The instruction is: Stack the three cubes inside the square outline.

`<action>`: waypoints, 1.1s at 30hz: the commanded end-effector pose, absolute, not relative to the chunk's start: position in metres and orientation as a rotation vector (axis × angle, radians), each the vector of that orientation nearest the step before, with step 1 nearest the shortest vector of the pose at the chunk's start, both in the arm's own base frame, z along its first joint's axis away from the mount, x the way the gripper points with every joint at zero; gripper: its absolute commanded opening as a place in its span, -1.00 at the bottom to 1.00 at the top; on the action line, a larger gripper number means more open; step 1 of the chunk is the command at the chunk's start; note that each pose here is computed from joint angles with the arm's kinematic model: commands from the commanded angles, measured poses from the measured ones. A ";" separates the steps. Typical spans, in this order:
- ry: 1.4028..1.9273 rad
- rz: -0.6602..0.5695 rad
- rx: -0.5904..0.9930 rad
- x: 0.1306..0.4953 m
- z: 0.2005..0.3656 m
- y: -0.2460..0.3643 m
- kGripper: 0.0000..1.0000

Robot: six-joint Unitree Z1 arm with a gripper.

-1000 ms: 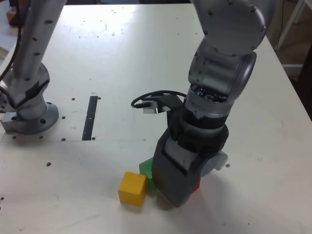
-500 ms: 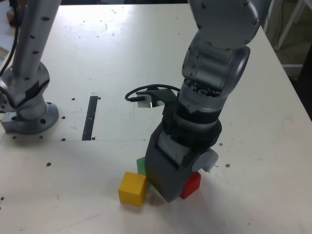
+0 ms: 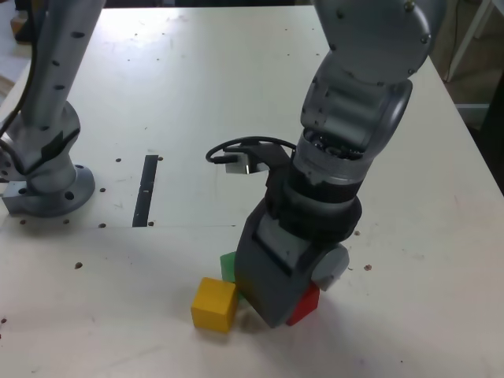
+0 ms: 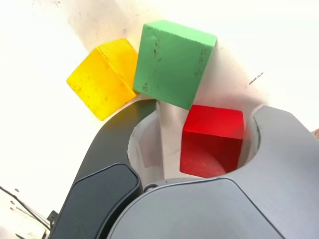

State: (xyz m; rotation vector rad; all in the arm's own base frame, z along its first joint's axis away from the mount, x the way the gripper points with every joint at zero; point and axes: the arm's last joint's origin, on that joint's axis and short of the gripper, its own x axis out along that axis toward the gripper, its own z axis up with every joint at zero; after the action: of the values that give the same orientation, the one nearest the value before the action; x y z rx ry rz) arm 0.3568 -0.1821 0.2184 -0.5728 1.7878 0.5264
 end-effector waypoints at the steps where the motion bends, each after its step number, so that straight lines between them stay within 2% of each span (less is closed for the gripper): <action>1: 1.792 0.513 -0.567 0.359 0.215 -0.184 0.20; 5: 1.788 0.492 -0.562 0.361 0.214 -0.185 0.17; 12: 1.759 0.490 -0.556 0.364 0.214 -0.186 -0.17; 22: 1.728 0.485 -0.507 0.362 0.219 -0.191 -0.27; 27: 1.702 0.437 -0.433 0.361 0.229 -0.193 -0.27; 33: 1.627 0.380 -0.365 0.359 0.253 -0.189 -0.34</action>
State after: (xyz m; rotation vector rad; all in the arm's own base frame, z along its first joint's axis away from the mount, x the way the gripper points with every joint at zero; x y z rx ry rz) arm 0.3616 -0.1909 0.2424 -0.3713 1.6501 0.3973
